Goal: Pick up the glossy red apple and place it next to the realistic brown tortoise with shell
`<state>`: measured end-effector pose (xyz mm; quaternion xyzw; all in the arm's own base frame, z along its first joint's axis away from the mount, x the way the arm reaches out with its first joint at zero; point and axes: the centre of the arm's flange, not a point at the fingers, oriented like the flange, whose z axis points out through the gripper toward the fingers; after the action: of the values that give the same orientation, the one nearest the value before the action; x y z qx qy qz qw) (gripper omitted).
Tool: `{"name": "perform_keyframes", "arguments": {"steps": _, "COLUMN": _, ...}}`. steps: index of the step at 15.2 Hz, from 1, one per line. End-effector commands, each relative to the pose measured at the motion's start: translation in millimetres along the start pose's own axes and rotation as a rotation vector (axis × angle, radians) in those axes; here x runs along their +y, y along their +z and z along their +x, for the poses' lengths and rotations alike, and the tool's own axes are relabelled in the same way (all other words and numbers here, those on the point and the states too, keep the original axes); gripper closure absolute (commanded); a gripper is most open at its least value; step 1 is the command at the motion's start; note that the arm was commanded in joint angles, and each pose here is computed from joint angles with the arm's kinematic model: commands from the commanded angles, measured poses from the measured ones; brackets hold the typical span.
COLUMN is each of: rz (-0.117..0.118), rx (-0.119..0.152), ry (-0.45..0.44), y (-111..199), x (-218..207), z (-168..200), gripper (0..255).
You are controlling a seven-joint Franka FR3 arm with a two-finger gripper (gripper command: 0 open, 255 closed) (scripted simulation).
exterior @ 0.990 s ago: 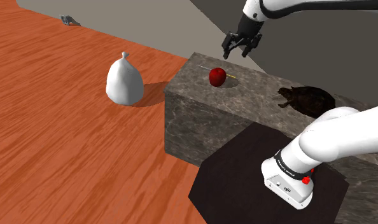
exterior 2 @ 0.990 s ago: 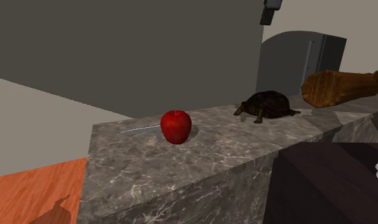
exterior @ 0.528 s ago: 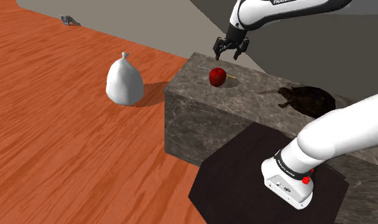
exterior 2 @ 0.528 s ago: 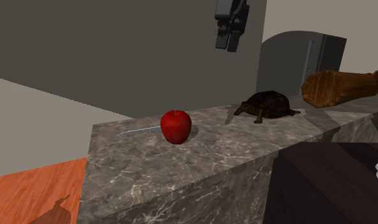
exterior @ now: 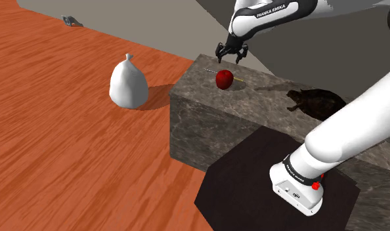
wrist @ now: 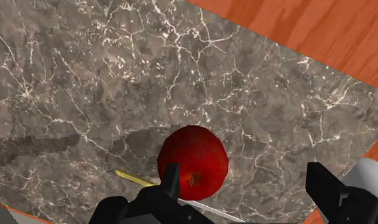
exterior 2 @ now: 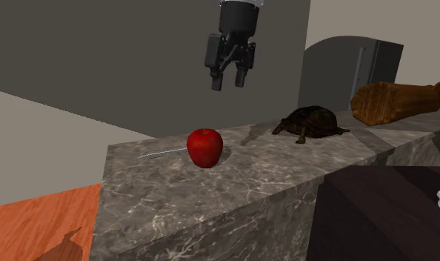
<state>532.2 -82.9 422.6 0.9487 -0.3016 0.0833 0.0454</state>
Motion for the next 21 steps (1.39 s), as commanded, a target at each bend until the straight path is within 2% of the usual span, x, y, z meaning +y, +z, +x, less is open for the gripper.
{"name": "perform_keyframes", "arguments": {"steps": 1, "rz": -0.013, "rx": 0.005, "ry": 0.041, "y": 19.5, "x": 3.8, "z": 15.8, "gripper": 0}}
{"name": "perform_keyframes", "arguments": {"steps": 11, "rz": -0.077, "rx": 0.024, "ry": 0.232, "y": 103.9, "x": 30.9, "z": 101.0, "gripper": 0}}
{"name": "perform_keyframes", "arguments": {"steps": 18, "rz": -0.077, "rx": 0.024, "ry": 0.232, "y": 140.8, "x": 33.9, "z": 101.6, "gripper": 0}}
{"name": "perform_keyframes", "arguments": {"steps": 21, "rz": -0.077, "rx": 0.024, "ry": 0.232, "y": 143.8, "x": 34.1, "z": 101.6, "gripper": 0}}
